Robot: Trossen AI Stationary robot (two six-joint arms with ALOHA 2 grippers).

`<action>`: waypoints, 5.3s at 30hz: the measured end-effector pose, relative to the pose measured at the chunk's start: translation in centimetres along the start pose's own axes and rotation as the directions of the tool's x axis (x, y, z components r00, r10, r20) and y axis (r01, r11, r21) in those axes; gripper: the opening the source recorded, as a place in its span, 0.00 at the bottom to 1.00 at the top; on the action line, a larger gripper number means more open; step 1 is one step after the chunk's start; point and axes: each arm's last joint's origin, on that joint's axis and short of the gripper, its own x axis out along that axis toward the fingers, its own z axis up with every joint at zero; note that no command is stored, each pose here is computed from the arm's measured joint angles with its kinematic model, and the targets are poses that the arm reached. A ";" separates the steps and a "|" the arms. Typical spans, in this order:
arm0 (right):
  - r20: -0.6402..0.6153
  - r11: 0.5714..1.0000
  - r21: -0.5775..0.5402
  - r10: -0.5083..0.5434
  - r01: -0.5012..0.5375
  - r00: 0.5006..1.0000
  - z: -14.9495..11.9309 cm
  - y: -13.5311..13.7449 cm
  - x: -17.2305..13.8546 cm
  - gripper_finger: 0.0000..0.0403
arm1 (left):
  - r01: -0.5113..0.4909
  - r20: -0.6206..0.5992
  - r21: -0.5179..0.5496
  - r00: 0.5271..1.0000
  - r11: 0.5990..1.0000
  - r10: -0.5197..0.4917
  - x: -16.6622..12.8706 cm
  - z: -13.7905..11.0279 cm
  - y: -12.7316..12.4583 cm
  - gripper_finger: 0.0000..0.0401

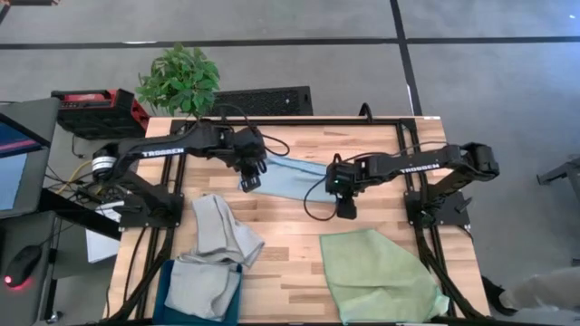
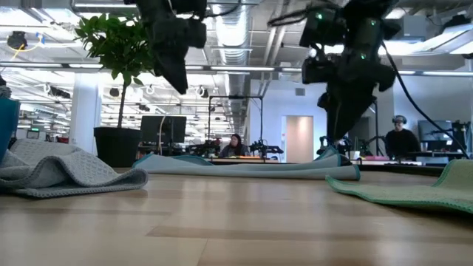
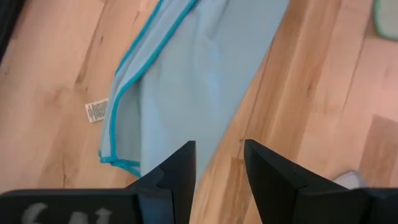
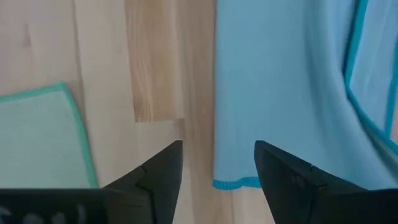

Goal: Fold microfiber towels
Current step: Fold the blue microfiber towel, then put the blue microfiber towel into the blue bin

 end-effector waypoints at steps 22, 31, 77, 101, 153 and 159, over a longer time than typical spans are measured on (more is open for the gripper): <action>0.018 0.996 0.059 -0.072 0.071 0.997 -3.9 -1.2 4.0 0.55 | 0.015 0.135 -0.008 0.991 1.000 -0.014 -2.7 0.0 -0.3 0.32; 0.016 0.995 0.072 -0.068 0.067 0.998 -4.1 -1.2 4.2 0.55 | 0.017 0.135 -0.017 0.991 1.000 -0.014 -2.7 0.0 -0.4 0.32; 0.304 0.958 -0.182 -0.161 0.223 0.939 15.7 -6.4 2.2 0.01 | 0.046 0.109 -0.061 0.993 0.997 -0.039 -2.6 -0.3 -1.2 0.32; 0.432 0.931 -0.245 -0.146 0.272 0.890 21.9 -9.1 5.4 0.04 | 0.060 0.297 -0.115 0.954 0.992 -0.023 -8.7 -2.4 -1.1 0.32; 0.248 0.996 -0.031 -0.070 0.080 0.966 18.0 -2.9 -9.9 0.56 | -0.028 0.164 0.282 0.986 0.959 -0.019 3.5 -8.1 -1.6 0.32; 0.274 0.996 -0.044 -0.064 0.079 0.960 17.9 -2.2 -10.8 0.56 | -0.044 0.157 0.317 0.988 0.947 -0.006 8.0 -8.5 -1.5 0.32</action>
